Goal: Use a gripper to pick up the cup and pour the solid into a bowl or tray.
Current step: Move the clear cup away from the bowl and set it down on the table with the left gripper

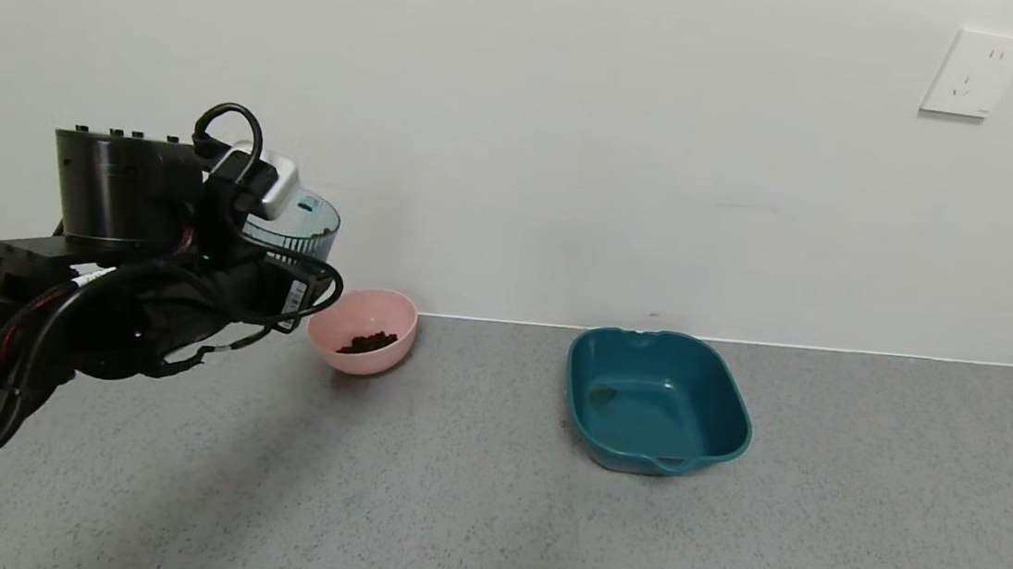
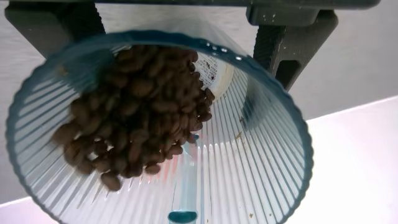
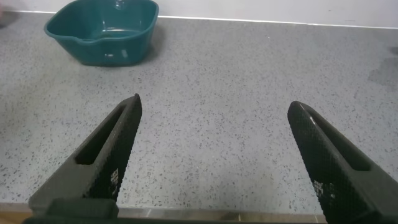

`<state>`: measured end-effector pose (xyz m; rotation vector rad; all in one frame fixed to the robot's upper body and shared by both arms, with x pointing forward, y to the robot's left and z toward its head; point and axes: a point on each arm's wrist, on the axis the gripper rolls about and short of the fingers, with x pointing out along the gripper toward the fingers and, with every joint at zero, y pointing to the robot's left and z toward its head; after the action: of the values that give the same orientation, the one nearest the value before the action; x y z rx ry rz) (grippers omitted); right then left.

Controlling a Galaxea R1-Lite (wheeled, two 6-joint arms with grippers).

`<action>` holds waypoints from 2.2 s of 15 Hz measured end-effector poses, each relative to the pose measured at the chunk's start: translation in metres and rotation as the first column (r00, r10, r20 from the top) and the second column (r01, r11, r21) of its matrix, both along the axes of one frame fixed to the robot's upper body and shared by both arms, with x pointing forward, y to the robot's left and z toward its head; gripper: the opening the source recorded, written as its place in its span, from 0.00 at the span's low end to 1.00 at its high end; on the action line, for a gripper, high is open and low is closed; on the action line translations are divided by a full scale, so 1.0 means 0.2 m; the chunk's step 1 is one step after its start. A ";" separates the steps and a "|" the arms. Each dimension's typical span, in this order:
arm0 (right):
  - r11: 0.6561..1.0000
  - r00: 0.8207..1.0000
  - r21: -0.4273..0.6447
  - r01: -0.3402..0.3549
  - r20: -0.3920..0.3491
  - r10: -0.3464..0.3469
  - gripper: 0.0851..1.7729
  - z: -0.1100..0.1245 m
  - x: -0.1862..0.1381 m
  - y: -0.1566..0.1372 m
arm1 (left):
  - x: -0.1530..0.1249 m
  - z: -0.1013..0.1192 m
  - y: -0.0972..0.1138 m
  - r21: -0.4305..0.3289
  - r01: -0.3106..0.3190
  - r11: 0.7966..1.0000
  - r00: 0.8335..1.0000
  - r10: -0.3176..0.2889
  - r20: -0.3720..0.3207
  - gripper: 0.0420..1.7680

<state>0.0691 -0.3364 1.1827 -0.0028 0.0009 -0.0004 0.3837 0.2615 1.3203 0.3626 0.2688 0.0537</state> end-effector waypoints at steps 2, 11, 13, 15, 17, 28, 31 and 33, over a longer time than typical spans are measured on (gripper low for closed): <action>1.000 1.000 0.000 0.000 0.000 0.000 0.96 0.00 0.00 0.00 | -0.03 0.00 -0.01 -0.127 0.037 0.991 0.999 -0.037 0.003 0.73; 1.000 1.000 0.000 0.000 0.000 0.000 0.96 0.00 0.00 0.00 | -0.15 -0.09 -0.11 -0.418 0.153 0.895 0.988 -0.123 0.098 0.73; 1.000 1.000 0.000 0.001 0.000 -0.001 0.96 0.00 0.00 0.00 | -0.19 -0.16 -0.12 -0.443 0.218 0.869 0.976 -0.192 0.103 0.73; 1.000 1.000 0.000 0.000 0.000 0.000 0.96 0.00 0.00 0.00 | -0.24 -0.21 -0.12 -0.460 0.301 0.836 0.953 -0.282 0.110 0.73; 1.000 1.000 0.000 0.000 0.000 0.000 0.96 0.00 0.00 0.00 | -0.29 -0.28 -0.11 -0.464 0.339 0.818 0.936 -0.341 0.083 0.73; 1.000 1.000 0.000 0.000 0.000 0.000 0.96 0.00 0.00 0.00 | -0.43 -0.48 -0.06 -0.444 0.471 0.762 0.828 -0.556 -0.076 0.73; 1.000 1.000 0.000 0.000 0.000 0.000 0.96 0.00 0.00 0.00 | -0.42 -0.50 -0.06 -0.446 0.465 0.765 0.830 -0.552 -0.080 0.73; 1.000 1.000 0.000 0.000 0.000 0.000 0.96 0.00 0.00 0.00 | -0.38 -0.50 -0.06 -0.434 0.472 0.768 0.842 -0.538 -0.037 0.73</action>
<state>0.0691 -0.3364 1.1827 -0.0028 0.0004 -0.0004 0.3081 0.2500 1.2197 0.0064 0.3247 -0.5696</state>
